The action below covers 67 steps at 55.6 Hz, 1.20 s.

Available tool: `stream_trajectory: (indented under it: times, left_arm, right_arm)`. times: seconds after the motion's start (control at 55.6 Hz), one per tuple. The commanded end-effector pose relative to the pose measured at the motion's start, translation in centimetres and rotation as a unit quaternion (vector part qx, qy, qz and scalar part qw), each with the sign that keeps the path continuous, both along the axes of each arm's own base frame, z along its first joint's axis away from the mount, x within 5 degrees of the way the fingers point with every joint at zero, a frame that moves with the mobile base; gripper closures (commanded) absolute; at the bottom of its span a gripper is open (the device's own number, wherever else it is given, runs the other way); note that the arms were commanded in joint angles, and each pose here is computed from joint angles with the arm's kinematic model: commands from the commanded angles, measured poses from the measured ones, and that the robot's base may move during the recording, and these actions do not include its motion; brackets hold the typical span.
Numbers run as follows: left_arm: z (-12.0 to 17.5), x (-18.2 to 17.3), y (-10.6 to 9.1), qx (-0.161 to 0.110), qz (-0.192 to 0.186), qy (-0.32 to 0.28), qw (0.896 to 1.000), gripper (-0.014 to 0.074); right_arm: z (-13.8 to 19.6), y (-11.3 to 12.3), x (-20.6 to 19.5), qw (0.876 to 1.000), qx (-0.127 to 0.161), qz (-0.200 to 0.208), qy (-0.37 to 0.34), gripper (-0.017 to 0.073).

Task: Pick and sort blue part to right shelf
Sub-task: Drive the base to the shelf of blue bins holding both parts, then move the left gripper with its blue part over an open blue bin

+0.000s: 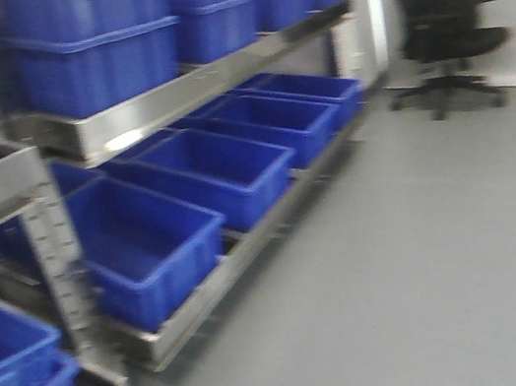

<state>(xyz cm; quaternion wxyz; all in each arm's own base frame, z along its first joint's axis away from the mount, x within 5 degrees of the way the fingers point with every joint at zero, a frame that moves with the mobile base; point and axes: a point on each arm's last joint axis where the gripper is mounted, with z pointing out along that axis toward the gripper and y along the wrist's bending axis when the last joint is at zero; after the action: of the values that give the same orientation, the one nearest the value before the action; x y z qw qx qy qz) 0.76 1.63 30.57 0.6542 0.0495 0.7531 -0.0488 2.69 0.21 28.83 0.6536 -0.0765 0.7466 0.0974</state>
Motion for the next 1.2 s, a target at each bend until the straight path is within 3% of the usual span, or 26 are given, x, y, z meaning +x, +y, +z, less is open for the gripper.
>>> stream_trajectory:
  times: [0.0, 1.186]
  left_arm:
    - [1.42, -0.69, 0.13, -0.013, -0.007, -0.064, 0.998, 0.0313]
    - [1.42, -0.69, 0.13, -0.013, -0.007, -0.064, 0.998, 0.0312]
  right_arm:
    - [1.76, 0.06, 0.06, 0.999, 0.003, 0.003, -0.053, 0.0354]
    - [1.76, 0.06, 0.06, 0.999, 0.003, 0.003, -0.053, 0.0354]
